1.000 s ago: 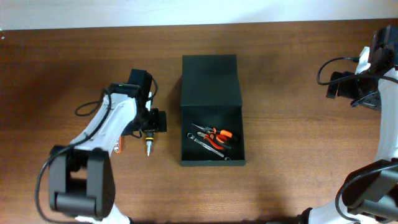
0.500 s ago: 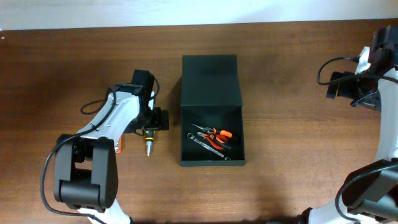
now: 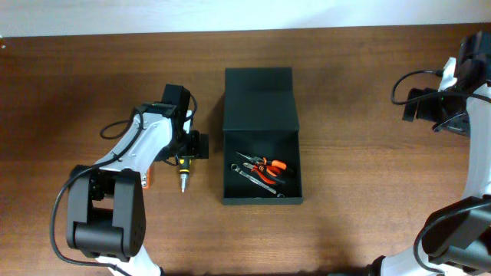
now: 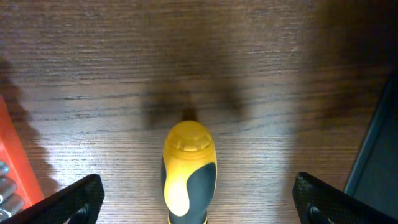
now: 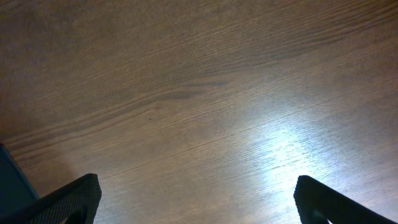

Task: Pack container
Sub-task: 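Lower the left gripper and grasp the screwdriver handle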

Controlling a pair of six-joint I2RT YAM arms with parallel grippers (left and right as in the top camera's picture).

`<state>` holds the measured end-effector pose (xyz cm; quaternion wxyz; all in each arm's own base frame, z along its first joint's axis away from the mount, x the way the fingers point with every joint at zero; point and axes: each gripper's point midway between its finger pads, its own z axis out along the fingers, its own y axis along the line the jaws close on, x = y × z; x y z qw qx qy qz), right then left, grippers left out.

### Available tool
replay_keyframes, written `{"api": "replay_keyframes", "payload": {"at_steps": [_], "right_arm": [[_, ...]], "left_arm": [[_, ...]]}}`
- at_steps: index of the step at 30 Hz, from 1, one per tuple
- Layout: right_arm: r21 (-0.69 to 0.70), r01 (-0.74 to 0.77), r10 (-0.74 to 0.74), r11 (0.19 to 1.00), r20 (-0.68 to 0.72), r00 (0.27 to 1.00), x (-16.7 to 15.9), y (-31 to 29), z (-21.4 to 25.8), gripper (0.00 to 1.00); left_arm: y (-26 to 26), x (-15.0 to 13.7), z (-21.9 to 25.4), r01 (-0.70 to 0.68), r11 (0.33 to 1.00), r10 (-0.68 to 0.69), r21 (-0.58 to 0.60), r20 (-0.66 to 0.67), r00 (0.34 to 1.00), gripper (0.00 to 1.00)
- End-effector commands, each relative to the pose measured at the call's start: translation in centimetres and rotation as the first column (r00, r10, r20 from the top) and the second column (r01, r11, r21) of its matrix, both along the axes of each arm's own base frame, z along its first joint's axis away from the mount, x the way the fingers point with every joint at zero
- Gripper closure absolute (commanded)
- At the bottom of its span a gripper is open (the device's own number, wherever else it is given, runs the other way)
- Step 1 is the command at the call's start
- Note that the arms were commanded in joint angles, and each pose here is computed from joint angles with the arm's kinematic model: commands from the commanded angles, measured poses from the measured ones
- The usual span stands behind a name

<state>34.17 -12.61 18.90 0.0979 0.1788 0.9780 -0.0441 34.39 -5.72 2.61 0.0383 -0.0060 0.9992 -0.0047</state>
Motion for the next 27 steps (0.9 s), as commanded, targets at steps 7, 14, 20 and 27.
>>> {"api": "replay_keyframes", "payload": {"at_steps": [7,14,20,27], "right_arm": [[0.001,0.011,-0.011,1.0,0.012,1.0,0.02,-0.05,0.27,0.01],[0.001,0.011,-0.011,1.0,0.012,1.0,0.02,-0.05,0.27,0.01],[0.001,0.011,-0.011,1.0,0.011,1.0,0.01,-0.05,0.27,0.01],[0.001,0.011,-0.011,1.0,0.012,1.0,0.02,-0.05,0.27,0.01]], "left_arm": [[0.29,-0.39,-1.32,0.013,1.0,-0.013,0.014,-0.036,0.999,0.01],[0.47,-0.27,-1.33,0.013,1.0,-0.012,0.025,-0.031,0.999,0.01],[0.42,0.0,-1.39,0.012,1.0,-0.012,0.023,-0.02,1.0,0.01],[0.46,-0.27,-1.77,0.012,1.0,-0.012,0.024,-0.027,1.0,0.01]]}}
